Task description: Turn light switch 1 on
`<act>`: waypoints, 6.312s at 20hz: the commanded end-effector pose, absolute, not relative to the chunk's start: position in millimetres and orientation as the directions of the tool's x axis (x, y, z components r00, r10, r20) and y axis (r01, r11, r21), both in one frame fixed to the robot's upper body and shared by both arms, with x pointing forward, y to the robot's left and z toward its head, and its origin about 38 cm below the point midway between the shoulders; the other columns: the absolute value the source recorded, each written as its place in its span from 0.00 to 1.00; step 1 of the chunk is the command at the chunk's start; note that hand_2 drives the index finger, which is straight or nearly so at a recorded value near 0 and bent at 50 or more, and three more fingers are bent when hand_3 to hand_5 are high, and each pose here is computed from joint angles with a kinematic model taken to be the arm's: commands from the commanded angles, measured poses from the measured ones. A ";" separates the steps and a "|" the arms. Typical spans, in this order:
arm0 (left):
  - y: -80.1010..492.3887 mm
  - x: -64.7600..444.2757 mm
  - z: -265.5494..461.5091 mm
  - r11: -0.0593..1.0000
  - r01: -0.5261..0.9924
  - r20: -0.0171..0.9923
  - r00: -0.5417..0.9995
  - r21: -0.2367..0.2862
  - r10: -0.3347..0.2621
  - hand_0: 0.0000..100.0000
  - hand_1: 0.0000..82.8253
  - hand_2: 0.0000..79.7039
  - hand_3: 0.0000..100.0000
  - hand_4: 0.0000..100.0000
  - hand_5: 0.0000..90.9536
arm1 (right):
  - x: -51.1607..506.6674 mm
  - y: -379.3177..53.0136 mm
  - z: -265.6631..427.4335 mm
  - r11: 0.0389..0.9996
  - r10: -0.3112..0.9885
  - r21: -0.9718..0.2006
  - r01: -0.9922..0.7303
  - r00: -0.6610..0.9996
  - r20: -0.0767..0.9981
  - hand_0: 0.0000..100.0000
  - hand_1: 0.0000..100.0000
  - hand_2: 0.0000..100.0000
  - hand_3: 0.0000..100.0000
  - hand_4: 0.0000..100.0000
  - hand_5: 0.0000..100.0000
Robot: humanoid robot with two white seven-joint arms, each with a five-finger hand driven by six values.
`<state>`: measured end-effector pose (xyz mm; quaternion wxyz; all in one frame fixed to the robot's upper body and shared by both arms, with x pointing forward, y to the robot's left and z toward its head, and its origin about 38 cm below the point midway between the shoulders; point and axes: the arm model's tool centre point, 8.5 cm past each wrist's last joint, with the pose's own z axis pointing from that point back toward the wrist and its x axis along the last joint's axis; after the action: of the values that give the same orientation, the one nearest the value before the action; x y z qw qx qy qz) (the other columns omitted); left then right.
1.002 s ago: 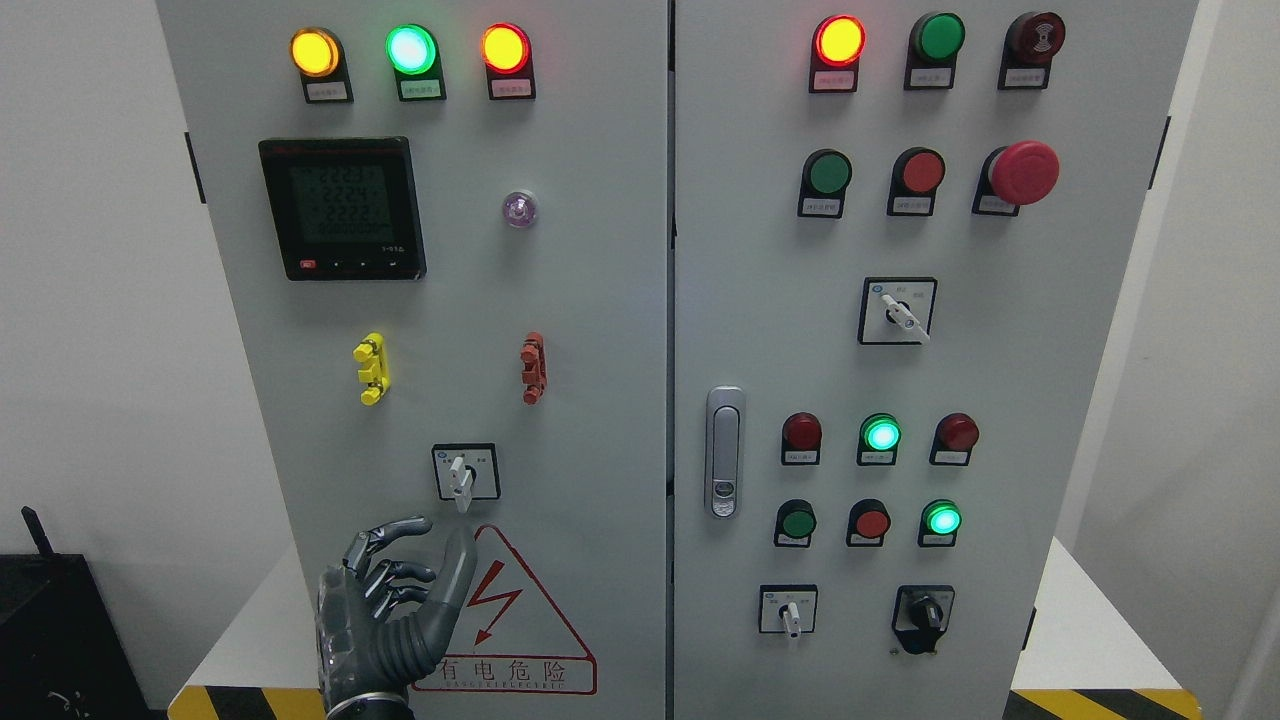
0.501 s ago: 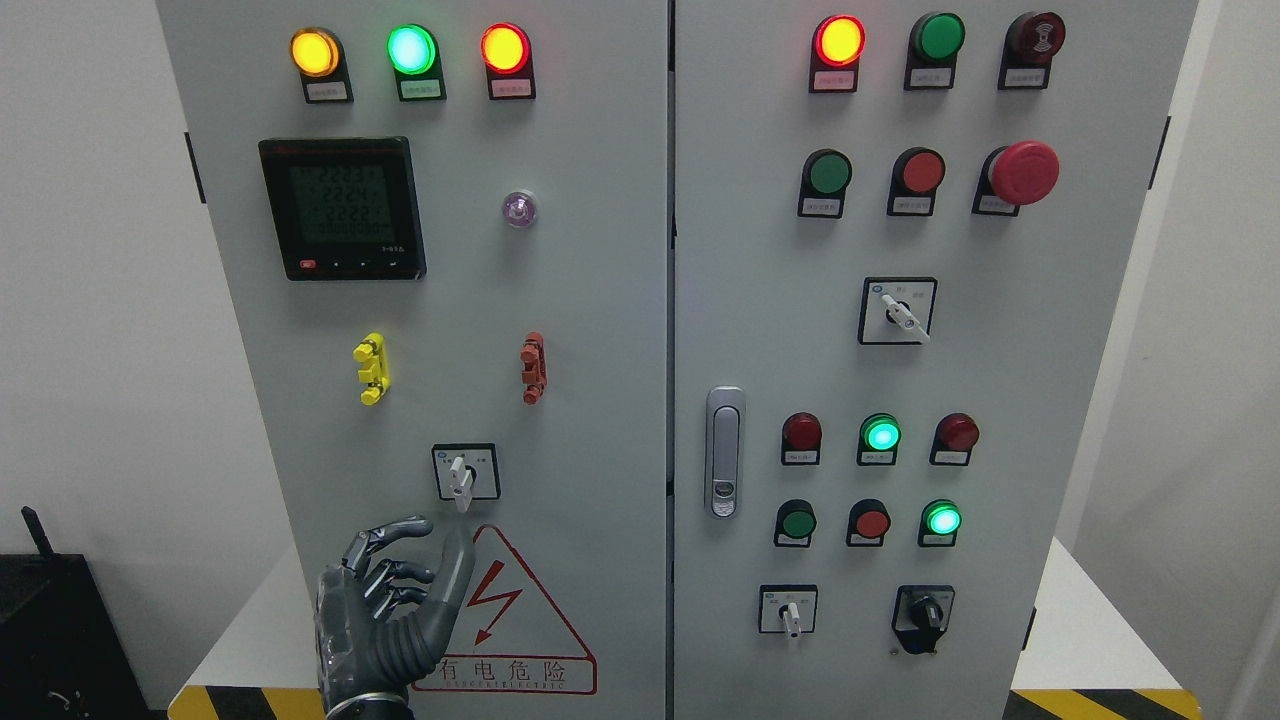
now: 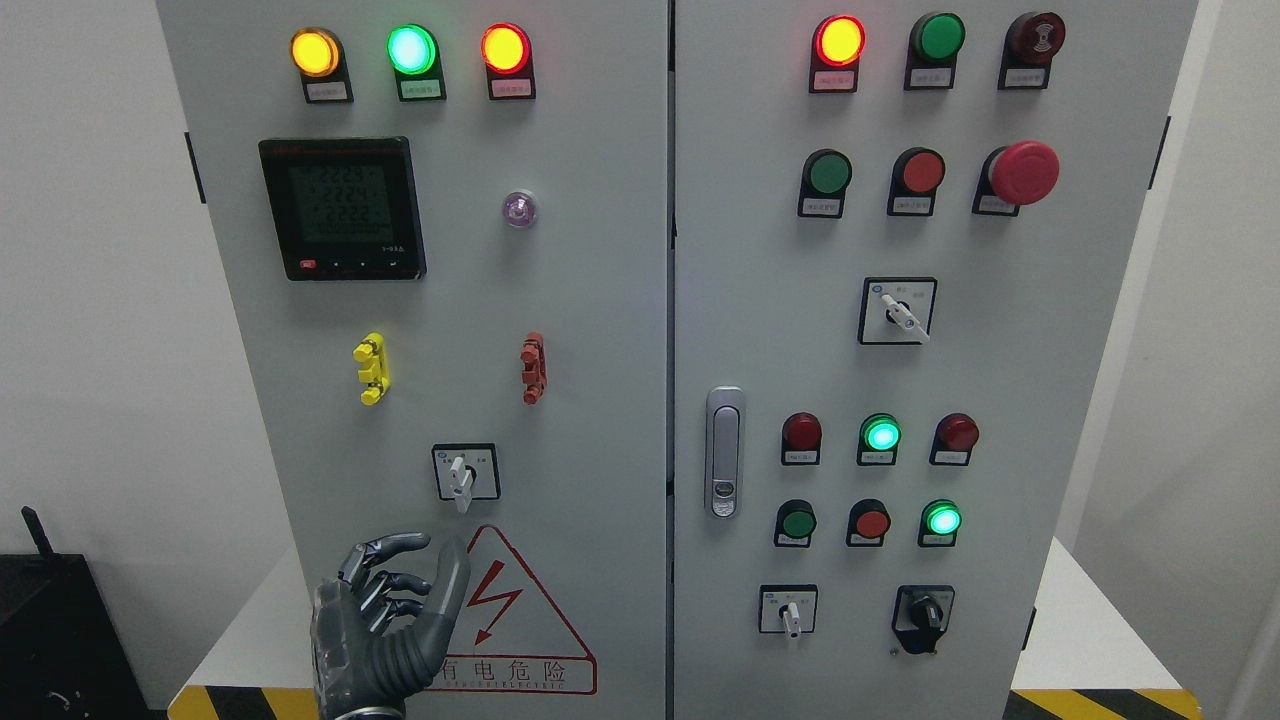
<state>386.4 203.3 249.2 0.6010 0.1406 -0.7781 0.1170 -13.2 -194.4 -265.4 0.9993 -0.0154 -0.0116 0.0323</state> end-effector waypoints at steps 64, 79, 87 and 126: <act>200.6 408.2 287.4 0.931 -0.366 0.976 -0.203 0.001 -0.081 0.05 0.86 0.68 0.71 0.88 0.91 | -13.4 -194.4 -265.4 0.999 0.040 -0.031 -0.040 0.999 0.021 0.00 0.00 0.00 0.00 0.00 0.00; 196.8 414.2 289.9 0.933 -0.360 0.980 -0.175 0.022 -0.091 0.12 0.89 0.70 0.73 0.87 0.92 | -13.4 -194.4 -265.4 0.999 0.040 -0.031 -0.040 0.999 0.021 0.00 0.00 0.00 0.00 0.00 0.00; 196.8 414.6 290.0 0.930 -0.365 0.983 -0.157 0.037 -0.100 0.15 0.90 0.71 0.74 0.87 0.92 | -13.4 -194.4 -265.4 0.999 0.040 -0.031 -0.040 0.999 0.021 0.00 0.00 0.00 0.00 0.00 0.00; 193.3 416.5 296.2 0.928 -0.371 0.987 -0.131 0.039 -0.094 0.20 0.85 0.72 0.76 0.87 0.94 | -13.4 -194.4 -265.4 0.999 0.040 -0.031 -0.040 0.999 0.021 0.00 0.00 0.00 0.00 0.00 0.00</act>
<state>416.3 194.4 295.1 0.6399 0.1570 -0.7446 0.1071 -13.2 -194.4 -265.4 0.9993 -0.0153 -0.0116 0.0323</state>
